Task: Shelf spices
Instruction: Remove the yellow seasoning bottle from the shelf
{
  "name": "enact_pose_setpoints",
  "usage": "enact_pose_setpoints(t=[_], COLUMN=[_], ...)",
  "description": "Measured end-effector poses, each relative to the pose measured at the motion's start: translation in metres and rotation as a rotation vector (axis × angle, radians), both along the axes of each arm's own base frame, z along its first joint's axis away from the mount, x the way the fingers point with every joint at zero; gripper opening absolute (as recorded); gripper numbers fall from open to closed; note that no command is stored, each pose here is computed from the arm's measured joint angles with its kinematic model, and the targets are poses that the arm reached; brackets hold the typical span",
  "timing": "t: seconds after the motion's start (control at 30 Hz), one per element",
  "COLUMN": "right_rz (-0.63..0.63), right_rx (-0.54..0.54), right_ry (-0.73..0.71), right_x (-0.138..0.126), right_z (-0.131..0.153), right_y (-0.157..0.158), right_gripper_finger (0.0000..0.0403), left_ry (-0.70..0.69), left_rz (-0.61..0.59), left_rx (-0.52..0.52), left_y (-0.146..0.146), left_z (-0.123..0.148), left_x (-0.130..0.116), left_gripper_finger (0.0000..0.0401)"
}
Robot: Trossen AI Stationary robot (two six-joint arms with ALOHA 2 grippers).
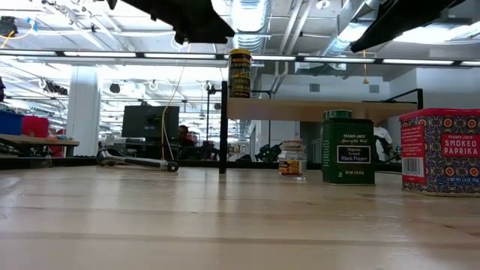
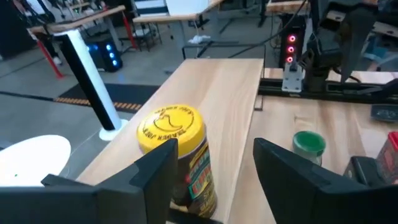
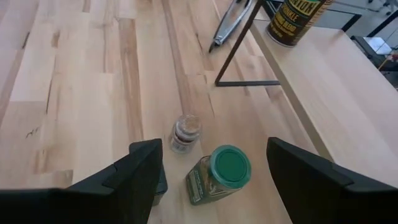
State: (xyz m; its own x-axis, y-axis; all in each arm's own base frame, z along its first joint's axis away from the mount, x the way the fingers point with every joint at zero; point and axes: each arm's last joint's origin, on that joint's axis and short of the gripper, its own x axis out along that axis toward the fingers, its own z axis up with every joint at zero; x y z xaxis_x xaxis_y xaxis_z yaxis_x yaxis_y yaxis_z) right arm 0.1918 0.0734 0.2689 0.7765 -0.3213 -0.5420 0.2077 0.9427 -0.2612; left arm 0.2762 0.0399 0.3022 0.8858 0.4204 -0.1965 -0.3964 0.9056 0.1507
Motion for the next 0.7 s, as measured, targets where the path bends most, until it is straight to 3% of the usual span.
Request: enact_pose_setpoints(t=[0.13, 0.3, 0.43, 0.7], right_rz=[0.004, -0.007, -0.021, -0.028], right_rx=[-0.005, -0.005, -0.006, -0.009], right_ry=[0.002, 0.002, 0.004, 0.012], right_x=[0.0, 0.001, 0.002, 0.002], right_z=[0.0, 0.0, 0.0, -0.001], right_y=[0.0, -0.002, -0.005, -0.006], right_gripper_finger=[0.0291, 0.0291, 0.0291, 0.0291], left_ry=[0.009, -0.01, -0.015, 0.001], left_rz=[0.023, 0.075, 0.076, 0.077], left_rx=[-0.005, 0.006, -0.057, -0.111], left_y=[0.006, 0.007, 0.012, 0.024], left_z=[-0.001, 0.001, -0.001, -0.018], left_x=[-0.001, -0.002, -0.003, 0.011], left_gripper_finger=[0.0218, 0.0278, 0.0315, 0.0321])
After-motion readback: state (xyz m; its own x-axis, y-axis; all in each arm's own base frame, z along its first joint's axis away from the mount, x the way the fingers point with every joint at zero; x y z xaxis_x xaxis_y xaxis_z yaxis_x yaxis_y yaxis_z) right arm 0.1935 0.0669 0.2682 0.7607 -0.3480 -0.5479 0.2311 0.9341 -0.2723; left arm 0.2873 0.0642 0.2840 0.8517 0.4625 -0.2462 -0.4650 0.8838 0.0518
